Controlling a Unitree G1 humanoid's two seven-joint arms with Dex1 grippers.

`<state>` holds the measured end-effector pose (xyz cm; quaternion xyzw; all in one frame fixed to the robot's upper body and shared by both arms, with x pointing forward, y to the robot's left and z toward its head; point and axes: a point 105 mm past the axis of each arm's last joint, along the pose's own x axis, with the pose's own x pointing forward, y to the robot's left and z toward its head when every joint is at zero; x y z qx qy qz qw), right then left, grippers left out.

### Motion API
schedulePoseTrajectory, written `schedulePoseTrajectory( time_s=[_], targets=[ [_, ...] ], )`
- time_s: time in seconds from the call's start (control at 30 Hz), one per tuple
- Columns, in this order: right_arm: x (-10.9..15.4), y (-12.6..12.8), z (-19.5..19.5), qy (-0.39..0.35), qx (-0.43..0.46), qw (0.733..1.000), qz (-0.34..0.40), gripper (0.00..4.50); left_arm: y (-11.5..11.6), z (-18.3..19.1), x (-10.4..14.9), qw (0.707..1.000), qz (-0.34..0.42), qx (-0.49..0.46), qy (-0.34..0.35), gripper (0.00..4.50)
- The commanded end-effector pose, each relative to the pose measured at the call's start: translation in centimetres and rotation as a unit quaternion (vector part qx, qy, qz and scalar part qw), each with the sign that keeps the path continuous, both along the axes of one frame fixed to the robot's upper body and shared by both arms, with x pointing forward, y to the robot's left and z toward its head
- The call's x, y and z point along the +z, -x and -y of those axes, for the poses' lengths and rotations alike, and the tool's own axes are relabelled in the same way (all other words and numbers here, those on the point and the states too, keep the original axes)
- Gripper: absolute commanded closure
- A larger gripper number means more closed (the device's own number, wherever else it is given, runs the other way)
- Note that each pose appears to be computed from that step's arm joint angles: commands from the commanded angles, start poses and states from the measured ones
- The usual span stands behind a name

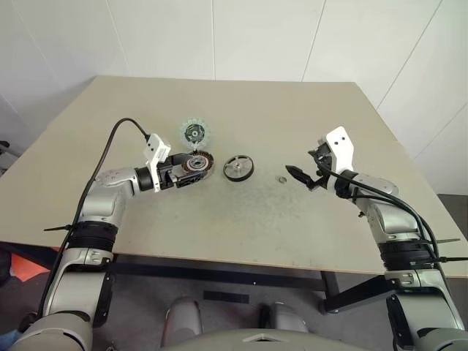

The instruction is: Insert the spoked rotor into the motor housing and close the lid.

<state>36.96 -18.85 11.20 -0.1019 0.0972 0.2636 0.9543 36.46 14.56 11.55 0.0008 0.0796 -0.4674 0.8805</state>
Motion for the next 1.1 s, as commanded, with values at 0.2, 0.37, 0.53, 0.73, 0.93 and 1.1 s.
schedulePoseTrajectory(
  time_s=[0.2, 0.37, 0.53, 0.73, 0.93, 1.1],
  targets=[
    [3.9, -1.5, -5.8, -0.196, -0.017, 0.98, 0.009, 0.0, -0.5, 0.6, 0.6, 1.0, 0.024, 0.006, -0.006, 0.01],
    [3.5, -1.0, -9.7, -0.288, -0.002, 0.956, -0.066, 0.0, -0.5, 0.7, 0.6, 1.0, 0.025, 0.006, -0.007, 0.01],
    [2.0, -0.6, -10.6, -0.304, -0.006, 0.945, -0.124, 0.0, -0.4, 0.6, 0.7, 1.0, 0.027, 0.008, -0.01, 0.01],
    [-0.1, -0.7, -10.1, -0.31, -0.04, 0.936, -0.164, 0.0, -0.3, 0.5, 0.7, 0.999, 0.029, 0.009, -0.013, 0.01],
    [-2.3, -0.3, -10.5, -0.316, -0.055, 0.925, -0.204, 0.0, -0.4, 0.5, 0.7, 0.999, 0.032, 0.009, -0.016, 0.01],
    [-3.0, -0.1, -11.1, -0.322, -0.051, 0.92, -0.219, 0.0, -0.4, 0.4, 0.7, 0.999, 0.033, 0.011, -0.02, 0.01]
  ],
)
